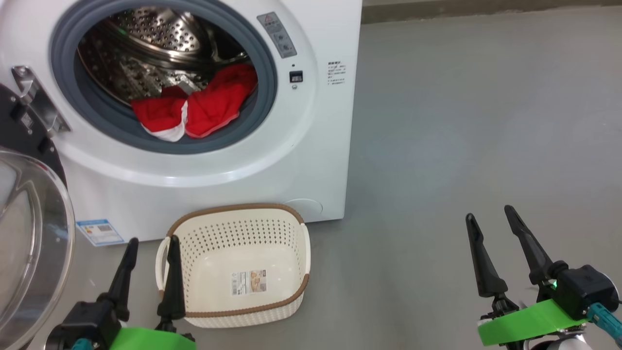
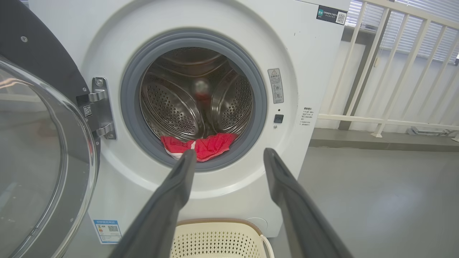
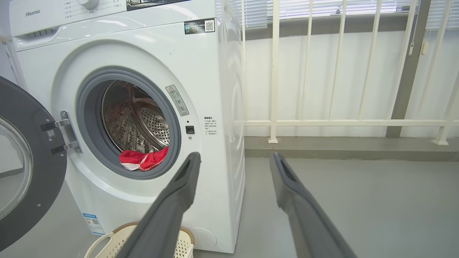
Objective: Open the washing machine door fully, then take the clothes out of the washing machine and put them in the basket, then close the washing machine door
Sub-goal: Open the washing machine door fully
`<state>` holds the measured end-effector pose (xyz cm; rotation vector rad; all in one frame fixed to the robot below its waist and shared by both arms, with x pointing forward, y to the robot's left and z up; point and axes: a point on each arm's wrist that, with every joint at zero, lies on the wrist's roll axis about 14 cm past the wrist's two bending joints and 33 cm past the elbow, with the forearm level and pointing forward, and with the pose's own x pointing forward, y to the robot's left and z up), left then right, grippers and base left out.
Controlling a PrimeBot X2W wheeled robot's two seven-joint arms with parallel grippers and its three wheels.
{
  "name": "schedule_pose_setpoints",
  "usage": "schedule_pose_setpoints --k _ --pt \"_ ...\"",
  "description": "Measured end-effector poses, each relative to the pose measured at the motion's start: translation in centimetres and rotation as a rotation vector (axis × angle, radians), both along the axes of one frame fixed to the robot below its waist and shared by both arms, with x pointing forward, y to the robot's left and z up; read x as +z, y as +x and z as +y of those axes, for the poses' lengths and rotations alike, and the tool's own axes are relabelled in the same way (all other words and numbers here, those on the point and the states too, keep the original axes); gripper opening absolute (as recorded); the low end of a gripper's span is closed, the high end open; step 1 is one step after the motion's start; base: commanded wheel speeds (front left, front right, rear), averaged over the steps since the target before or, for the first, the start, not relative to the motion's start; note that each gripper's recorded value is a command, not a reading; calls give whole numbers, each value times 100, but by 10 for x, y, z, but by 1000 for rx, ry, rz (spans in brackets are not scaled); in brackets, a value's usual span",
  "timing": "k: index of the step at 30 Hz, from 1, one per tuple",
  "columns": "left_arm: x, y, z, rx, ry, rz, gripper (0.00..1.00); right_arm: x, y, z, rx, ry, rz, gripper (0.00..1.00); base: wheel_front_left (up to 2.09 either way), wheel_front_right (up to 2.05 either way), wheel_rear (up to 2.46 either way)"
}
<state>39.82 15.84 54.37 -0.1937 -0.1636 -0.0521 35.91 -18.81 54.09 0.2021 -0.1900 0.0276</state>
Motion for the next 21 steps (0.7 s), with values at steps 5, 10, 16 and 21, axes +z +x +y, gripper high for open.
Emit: schedule_pose_setpoints --k 5,10,16,21 --pt "-5 -7 1 14 14 16 100 -1 -13 -12 -38 3 2 100 0 0 0" --pt "-13 -12 0 14 23 38 100 1 -19 -17 -56 4 -6 100 0 0 0" --pt "-24 -19 1 12 31 73 100 3 -23 -20 -66 7 -15 100 0 0 0" --pt "-25 -21 2 17 31 73 100 0 -28 -20 -68 9 -7 100 0 0 0"
